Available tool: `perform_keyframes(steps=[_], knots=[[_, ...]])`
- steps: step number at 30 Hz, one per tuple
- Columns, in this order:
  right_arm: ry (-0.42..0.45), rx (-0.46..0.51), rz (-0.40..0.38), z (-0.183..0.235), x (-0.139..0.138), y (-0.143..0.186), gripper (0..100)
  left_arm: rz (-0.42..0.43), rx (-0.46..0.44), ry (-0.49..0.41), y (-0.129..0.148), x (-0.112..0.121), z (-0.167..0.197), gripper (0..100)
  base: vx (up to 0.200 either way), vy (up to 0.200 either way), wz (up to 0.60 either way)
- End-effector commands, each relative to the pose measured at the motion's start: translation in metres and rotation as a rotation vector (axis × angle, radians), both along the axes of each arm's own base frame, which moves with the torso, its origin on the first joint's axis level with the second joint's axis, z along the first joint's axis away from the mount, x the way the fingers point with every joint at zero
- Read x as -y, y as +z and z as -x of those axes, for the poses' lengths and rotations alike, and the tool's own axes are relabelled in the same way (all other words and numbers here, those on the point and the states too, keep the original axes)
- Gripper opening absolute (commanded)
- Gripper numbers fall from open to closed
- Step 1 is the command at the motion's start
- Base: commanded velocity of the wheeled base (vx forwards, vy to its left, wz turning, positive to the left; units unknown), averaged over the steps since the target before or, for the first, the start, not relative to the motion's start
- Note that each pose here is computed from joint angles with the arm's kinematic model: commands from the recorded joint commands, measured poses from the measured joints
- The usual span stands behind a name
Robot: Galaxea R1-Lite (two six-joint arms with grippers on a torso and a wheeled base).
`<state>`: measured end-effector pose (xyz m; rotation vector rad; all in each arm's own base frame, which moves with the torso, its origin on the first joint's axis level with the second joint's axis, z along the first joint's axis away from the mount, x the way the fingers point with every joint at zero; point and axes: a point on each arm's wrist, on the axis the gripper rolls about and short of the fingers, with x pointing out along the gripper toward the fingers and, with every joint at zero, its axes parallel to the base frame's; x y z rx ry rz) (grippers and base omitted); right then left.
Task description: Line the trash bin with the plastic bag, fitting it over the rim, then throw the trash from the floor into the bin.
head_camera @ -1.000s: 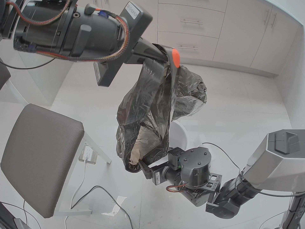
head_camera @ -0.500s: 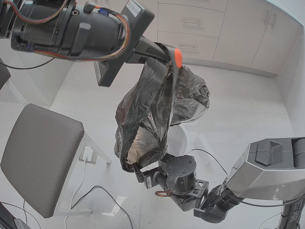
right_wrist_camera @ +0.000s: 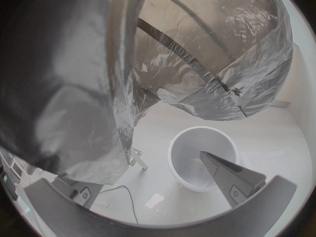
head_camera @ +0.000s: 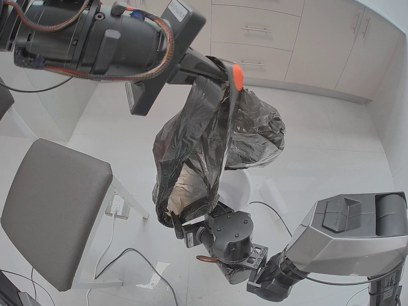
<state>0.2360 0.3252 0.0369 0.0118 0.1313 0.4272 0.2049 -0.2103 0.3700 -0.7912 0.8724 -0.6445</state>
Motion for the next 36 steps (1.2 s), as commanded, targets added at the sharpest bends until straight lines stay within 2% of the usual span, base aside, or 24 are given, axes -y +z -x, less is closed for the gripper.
perform_keyframes(steps=[1,3,4,15,17,18,19,20,22,23,26,27,28,29,36], knots=[[0.005,-0.002,0.015,0.001,-0.003,-0.006,100,0.001,0.000,0.000,0.000,0.000,0.000,0,0.000,0.000,0.00],[0.005,-0.001,0.018,0.001,-0.002,-0.006,100,0.001,0.000,0.000,0.000,0.000,0.000,0,0.000,0.000,0.00],[0.005,-0.001,0.018,0.001,-0.002,-0.006,0,0.001,0.000,0.000,0.000,0.000,0.000,0,0.000,0.000,0.00],[0.013,-0.019,0.046,0.011,0.011,0.000,0,-0.003,-0.001,0.007,-0.001,0.000,-0.002,0,0.000,0.000,0.00],[0.069,-0.049,0.112,0.023,0.027,-0.001,0,-0.014,-0.010,0.024,-0.005,0.000,-0.010,0,0.000,0.000,0.00],[0.069,-0.049,0.112,0.023,0.027,-0.001,0,-0.014,-0.010,0.024,-0.005,0.000,-0.010,0,0.000,0.000,0.00],[0.121,-0.063,0.164,0.032,0.039,-0.001,0,-0.025,-0.022,0.049,-0.010,-0.002,-0.020,0,0.000,0.000,0.00],[0.137,-0.076,0.184,0.036,0.045,-0.003,0,-0.031,-0.030,0.065,-0.013,-0.003,-0.025,0,0.000,0.000,0.00],[0.137,-0.076,0.184,0.036,0.045,-0.003,0,-0.031,-0.030,0.065,-0.013,-0.003,-0.025,0,0.000,0.000,0.00],[0.157,-0.104,0.213,0.043,0.058,-0.004,0,-0.050,-0.060,0.110,-0.023,-0.007,-0.043,0,0.000,0.000,0.00],[0.157,-0.104,0.213,0.043,0.058,-0.004,0,-0.050,-0.060,0.110,-0.023,-0.007,-0.043,0,0.000,0.000,0.00],[0.181,-0.173,0.248,0.051,0.087,-0.008,0,-0.114,-0.172,0.208,-0.050,-0.021,-0.077,0,0.000,0.000,0.00],[0.181,-0.173,0.248,0.051,0.087,-0.008,0,-0.114,-0.172,0.208,-0.050,-0.021,-0.077,0,0.000,0.000,0.00],[0.192,-0.215,0.241,0.057,0.100,-0.008,0,-0.143,-0.227,0.235,-0.064,-0.027,-0.091,0,0.000,0.000,0.00],[0.290,-0.307,0.163,0.070,0.127,0.002,0,-0.198,-0.361,0.274,-0.100,-0.036,-0.123,0,0.000,0.000,0.00]])
